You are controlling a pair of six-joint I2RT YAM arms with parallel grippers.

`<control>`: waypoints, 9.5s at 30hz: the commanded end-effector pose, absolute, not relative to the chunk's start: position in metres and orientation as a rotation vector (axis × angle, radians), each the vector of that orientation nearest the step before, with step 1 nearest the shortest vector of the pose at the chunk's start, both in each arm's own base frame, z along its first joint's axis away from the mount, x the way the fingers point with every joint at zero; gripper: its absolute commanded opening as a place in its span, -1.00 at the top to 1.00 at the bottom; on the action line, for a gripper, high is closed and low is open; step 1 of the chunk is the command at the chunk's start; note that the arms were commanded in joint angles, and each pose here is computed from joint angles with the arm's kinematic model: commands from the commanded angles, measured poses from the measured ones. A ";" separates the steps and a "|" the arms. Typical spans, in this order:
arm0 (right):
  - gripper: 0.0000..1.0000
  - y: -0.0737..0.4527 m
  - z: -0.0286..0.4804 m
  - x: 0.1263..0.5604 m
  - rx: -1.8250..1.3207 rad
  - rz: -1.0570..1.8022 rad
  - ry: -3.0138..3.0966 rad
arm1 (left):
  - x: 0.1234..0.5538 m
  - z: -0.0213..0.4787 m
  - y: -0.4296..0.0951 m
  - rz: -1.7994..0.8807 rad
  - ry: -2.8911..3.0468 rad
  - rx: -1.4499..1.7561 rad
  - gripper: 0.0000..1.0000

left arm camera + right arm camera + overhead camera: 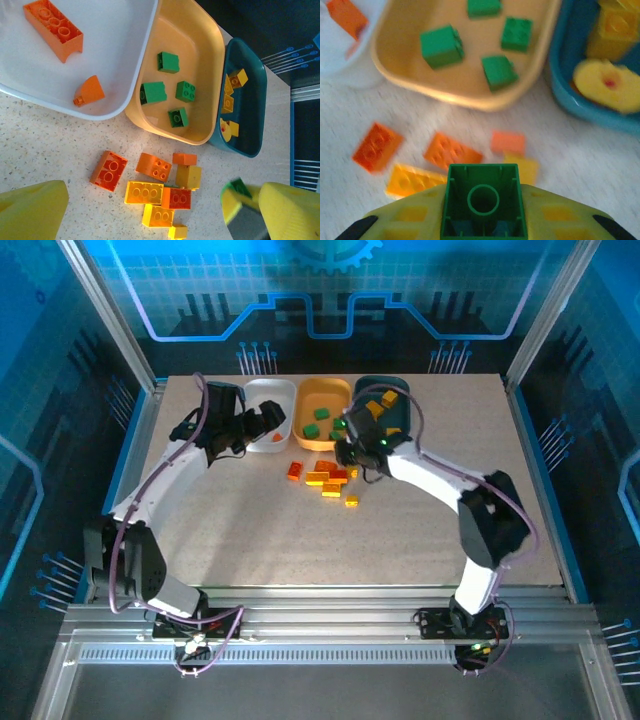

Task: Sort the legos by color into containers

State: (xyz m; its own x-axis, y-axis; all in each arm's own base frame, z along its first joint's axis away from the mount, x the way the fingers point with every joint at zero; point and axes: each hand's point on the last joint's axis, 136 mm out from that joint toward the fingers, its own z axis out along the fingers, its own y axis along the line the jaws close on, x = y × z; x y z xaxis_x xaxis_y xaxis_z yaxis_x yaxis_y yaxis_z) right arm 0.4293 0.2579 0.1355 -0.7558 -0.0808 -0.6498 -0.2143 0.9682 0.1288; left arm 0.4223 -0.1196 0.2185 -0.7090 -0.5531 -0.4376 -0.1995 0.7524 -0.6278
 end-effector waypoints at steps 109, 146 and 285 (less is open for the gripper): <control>-0.55 0.231 0.080 0.343 -0.021 0.209 2.539 | 0.423 0.183 -0.184 -1.075 2.411 -0.660 -0.98; 0.35 0.151 0.135 0.432 0.090 0.028 2.398 | 0.410 0.179 -0.246 -1.319 2.486 -0.512 -0.98; -0.67 0.085 0.124 0.310 0.442 0.101 2.209 | 0.403 0.063 -0.304 0.043 2.757 0.113 -0.78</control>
